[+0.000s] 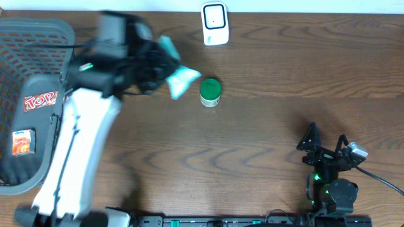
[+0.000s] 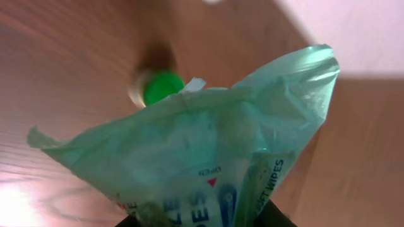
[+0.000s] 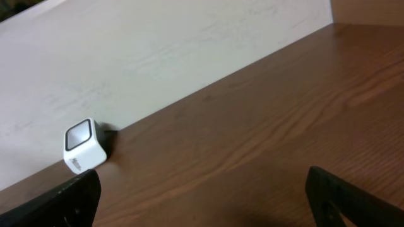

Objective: Scan the item barcode
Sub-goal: 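Grasp the wipes pack and carry it toward the scanner, then place the wipes pack right of the bottle and withdraw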

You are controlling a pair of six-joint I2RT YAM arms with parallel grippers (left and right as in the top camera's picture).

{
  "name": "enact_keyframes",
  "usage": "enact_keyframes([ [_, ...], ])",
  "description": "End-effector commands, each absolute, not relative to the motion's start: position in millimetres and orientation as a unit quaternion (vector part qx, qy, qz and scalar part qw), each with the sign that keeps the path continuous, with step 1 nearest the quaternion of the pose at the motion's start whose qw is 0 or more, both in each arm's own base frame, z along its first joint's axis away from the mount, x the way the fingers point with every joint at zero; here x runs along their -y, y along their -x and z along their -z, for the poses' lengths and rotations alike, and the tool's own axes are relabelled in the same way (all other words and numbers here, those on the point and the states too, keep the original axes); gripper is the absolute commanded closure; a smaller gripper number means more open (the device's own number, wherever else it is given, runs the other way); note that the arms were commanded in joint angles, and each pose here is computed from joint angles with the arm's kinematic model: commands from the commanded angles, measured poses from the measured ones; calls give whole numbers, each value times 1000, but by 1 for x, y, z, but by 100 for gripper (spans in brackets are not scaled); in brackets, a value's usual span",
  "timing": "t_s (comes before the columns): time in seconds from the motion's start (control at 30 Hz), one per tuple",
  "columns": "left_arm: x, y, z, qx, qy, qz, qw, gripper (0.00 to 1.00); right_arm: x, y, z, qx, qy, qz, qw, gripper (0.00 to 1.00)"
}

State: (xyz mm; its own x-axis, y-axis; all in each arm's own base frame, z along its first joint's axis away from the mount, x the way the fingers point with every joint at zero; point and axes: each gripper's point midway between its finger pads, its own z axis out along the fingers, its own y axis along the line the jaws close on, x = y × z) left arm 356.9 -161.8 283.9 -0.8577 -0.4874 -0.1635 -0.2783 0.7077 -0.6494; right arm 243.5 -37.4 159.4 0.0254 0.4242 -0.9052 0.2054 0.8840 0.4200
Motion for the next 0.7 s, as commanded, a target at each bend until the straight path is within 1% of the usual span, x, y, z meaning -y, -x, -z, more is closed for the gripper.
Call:
enact_keyframes([
  [0.0,217,-347,-251,-921,163,345,78,80,35,-244,-159,-694,-227,-86,678,1],
  [0.2,275,-337,-201,-927,119,356,-16,80,35,-244,-159,-694,-227,-86,678,1],
  [0.33,298,-339,-170,-932,103,346,-37,80,35,-244,-159,-694,-227,-85,678,1],
  [0.43,311,-348,-147,-942,87,324,-12,79,35,-244,-159,-694,-227,-86,678,1],
  [0.5,315,-357,-126,-955,84,285,19,78,35,-244,-159,-694,-227,-86,678,1],
  [0.53,316,-360,-117,-959,83,268,29,74,35,-244,-159,-694,-227,-86,678,1],
  [0.67,336,-355,-80,-972,60,223,45,73,35,-244,-159,-694,-227,-86,678,1],
])
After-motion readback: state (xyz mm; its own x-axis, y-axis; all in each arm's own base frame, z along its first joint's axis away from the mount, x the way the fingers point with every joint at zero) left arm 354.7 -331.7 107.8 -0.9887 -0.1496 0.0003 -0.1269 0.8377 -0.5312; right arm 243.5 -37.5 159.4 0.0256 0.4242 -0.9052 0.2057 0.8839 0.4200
